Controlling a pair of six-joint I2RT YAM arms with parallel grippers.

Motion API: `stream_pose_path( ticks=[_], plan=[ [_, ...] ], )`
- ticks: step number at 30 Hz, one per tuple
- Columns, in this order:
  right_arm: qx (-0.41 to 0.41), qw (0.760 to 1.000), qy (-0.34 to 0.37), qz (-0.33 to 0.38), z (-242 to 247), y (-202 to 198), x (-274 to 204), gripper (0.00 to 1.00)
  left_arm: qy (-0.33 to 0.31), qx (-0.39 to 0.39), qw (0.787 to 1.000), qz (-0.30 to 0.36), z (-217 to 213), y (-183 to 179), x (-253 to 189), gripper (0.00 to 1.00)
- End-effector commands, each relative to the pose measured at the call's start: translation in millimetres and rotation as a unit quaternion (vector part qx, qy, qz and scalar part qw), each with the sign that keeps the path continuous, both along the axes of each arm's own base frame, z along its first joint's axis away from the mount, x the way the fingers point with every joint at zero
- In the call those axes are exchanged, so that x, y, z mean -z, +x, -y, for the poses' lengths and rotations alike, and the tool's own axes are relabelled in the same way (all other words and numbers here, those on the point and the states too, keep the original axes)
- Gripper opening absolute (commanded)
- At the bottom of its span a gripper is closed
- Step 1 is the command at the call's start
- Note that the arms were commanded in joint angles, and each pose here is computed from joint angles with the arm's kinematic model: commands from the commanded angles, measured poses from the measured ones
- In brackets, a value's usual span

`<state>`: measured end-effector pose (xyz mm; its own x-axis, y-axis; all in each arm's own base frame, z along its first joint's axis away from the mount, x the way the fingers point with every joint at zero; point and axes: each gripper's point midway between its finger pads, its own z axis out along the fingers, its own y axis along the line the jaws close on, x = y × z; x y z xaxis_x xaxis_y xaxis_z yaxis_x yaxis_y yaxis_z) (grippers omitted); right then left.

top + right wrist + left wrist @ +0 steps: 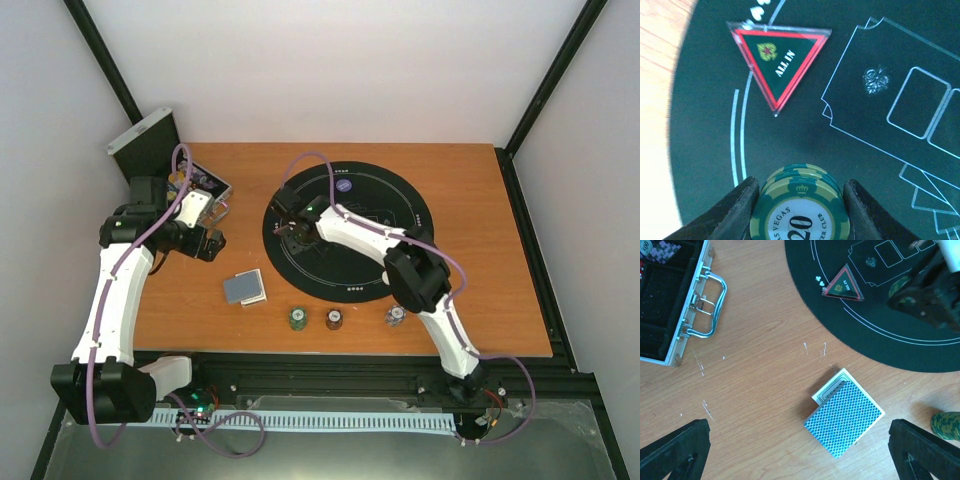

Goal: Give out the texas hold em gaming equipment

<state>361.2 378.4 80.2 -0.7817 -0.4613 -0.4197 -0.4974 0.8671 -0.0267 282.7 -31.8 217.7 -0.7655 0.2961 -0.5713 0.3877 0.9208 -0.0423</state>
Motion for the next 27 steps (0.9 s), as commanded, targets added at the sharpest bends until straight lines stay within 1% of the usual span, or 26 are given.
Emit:
stream_pose_path(
  ticks=[1,10,15,21,27],
  plan=[
    [-0.016,1.0,-0.011,-0.012,-6,9,18,0.32,0.004,0.001,1.0,0.024,-2,4,-20,1.0],
    [-0.008,0.999,0.006,-0.048,-13,21,53,0.32,0.0,0.004,1.0,0.021,0,4,-18,1.0],
    [-0.007,0.998,0.016,-0.056,-22,23,60,0.32,0.002,0.005,1.0,0.024,-1,4,-19,1.0],
    [-0.008,0.998,0.012,-0.06,-25,29,70,0.32,0.005,0.005,1.0,0.023,-2,5,-16,1.0],
    [-0.006,0.998,0.006,-0.056,-19,31,64,0.32,0.006,0.005,1.0,0.023,-2,4,-17,1.0]
  ],
)
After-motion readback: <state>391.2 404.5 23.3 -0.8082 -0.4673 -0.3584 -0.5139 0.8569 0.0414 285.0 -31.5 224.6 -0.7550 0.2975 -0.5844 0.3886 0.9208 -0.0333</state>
